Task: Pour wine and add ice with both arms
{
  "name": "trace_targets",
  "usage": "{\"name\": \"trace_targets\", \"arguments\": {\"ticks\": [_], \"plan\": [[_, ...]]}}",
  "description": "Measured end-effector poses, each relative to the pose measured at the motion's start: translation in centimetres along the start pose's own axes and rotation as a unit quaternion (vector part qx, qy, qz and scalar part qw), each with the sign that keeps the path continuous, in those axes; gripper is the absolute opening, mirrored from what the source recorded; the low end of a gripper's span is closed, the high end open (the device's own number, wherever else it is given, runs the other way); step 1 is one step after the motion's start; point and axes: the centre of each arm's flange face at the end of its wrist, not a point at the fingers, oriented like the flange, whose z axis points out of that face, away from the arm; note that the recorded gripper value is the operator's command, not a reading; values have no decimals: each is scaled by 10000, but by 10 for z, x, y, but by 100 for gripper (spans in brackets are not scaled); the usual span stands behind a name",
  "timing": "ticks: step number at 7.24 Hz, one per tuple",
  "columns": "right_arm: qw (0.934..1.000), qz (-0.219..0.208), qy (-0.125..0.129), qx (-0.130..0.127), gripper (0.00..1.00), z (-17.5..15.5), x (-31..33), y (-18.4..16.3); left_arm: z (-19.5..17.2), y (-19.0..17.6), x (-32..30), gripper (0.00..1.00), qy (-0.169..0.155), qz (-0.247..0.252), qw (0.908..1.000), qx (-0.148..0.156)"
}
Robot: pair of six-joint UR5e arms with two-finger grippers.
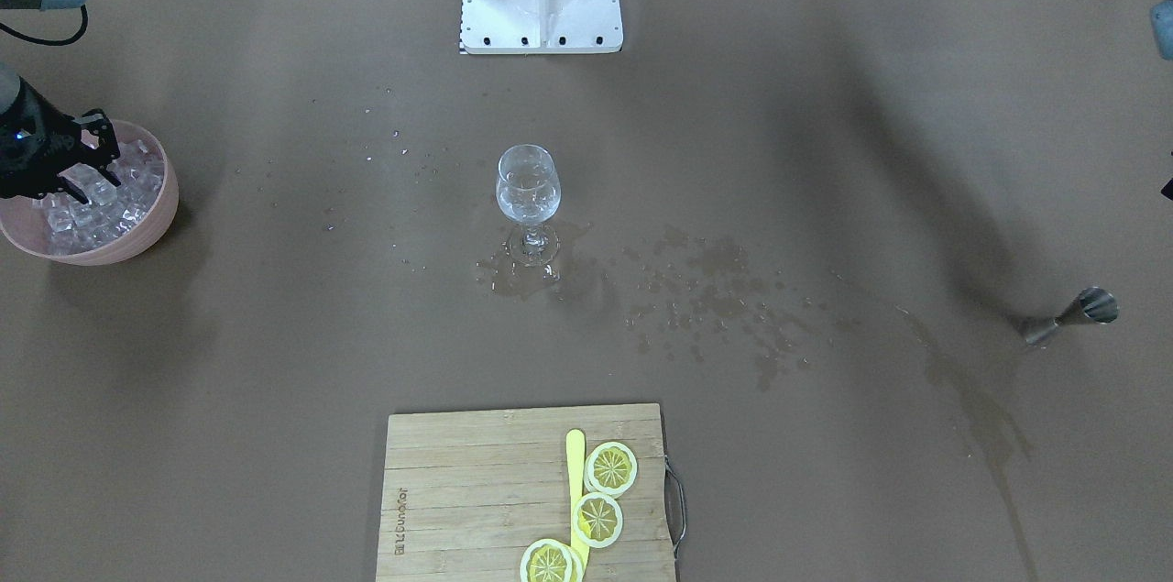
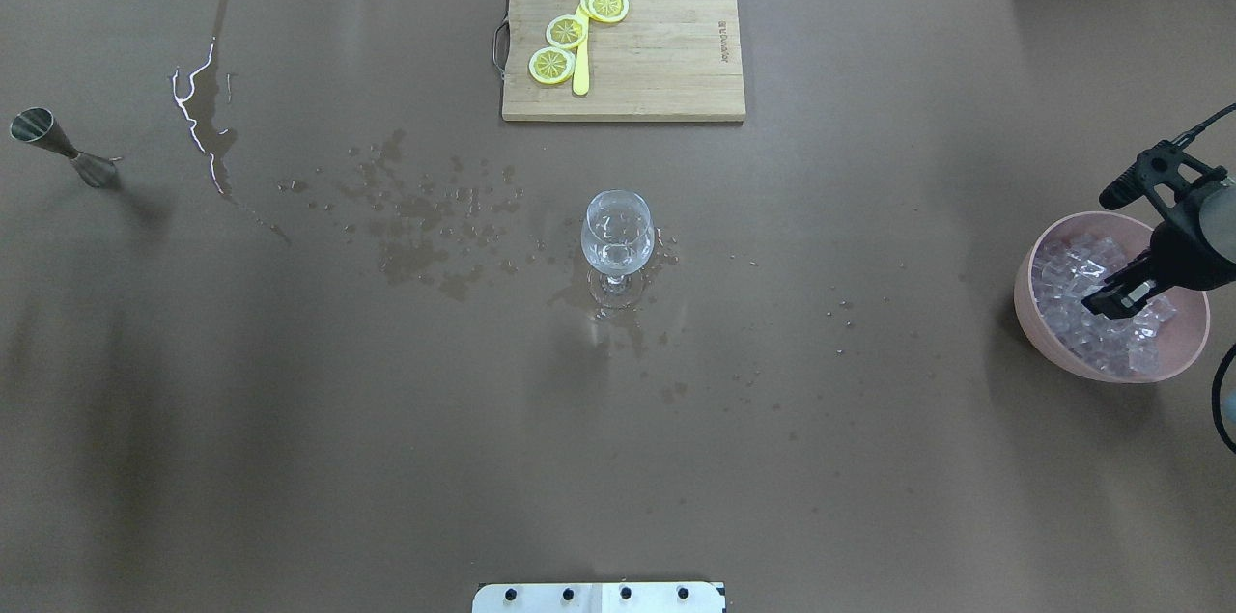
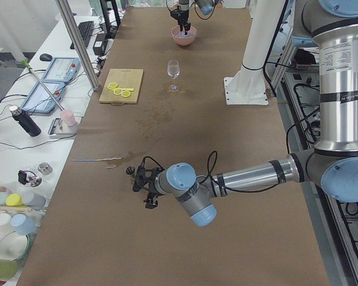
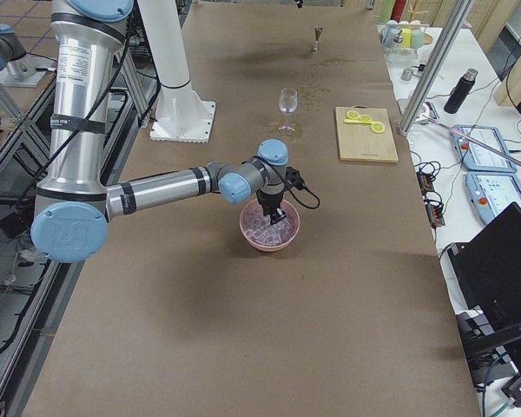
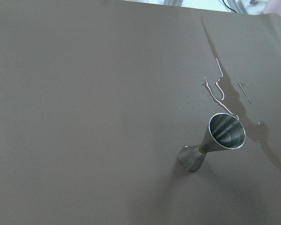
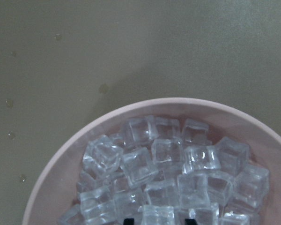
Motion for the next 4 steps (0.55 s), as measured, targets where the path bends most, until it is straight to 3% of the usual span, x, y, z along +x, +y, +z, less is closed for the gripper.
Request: {"name": "trace_targets", "arguments": {"ticks": [1, 4], "plan": [[10000, -2, 1, 0, 0, 0, 0, -1, 0, 0, 0, 99, -1, -1, 10000, 2], [10000, -8, -14, 30, 0, -2, -1, -2, 0, 0, 0, 99, -1, -2, 10000, 2]]}}
